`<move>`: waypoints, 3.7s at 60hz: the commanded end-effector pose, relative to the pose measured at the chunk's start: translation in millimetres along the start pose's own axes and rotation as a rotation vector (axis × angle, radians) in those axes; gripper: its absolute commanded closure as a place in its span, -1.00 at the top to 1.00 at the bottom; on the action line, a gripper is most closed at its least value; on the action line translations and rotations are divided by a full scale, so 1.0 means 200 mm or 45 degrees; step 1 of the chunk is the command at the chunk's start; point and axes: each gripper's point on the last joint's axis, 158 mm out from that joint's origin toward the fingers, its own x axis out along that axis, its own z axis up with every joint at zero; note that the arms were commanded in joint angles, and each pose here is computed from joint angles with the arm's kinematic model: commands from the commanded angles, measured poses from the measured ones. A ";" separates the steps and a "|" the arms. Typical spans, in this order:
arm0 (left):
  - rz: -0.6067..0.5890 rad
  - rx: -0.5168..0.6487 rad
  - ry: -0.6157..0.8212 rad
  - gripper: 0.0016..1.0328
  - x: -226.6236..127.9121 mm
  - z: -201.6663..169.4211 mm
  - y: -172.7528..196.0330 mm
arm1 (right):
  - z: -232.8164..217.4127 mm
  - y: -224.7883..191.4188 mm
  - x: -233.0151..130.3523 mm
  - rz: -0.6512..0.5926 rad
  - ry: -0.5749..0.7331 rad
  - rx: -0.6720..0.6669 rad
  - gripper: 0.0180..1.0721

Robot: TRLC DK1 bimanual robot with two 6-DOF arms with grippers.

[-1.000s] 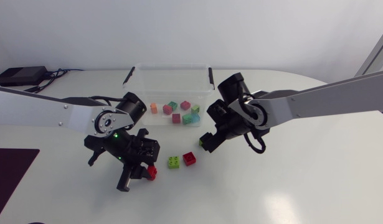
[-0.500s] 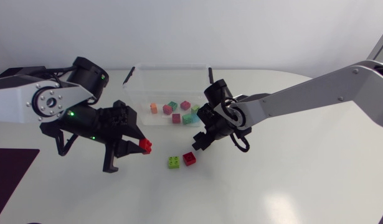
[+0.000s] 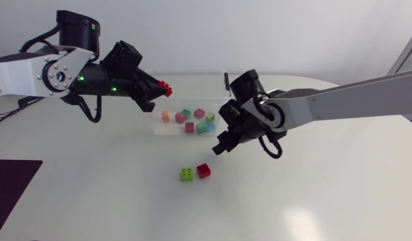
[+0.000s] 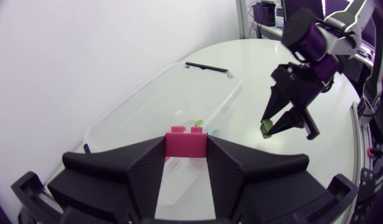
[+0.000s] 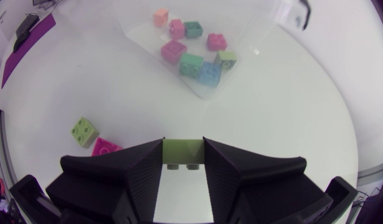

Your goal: Pick up the duplo bricks and place them in the container

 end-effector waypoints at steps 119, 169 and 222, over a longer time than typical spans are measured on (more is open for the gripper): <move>-0.699 0.419 0.671 0.75 0.27 -0.80 -0.91 | 0.72 -0.18 -0.53 -0.041 -0.372 0.013 0.74; -0.565 0.231 0.591 -0.49 0.03 -0.71 -0.68 | -0.09 0.35 0.07 0.164 0.268 0.048 0.74; 0.065 -0.255 -0.063 -0.49 -0.17 0.03 0.19 | -0.20 0.41 0.13 0.167 0.586 0.098 -0.49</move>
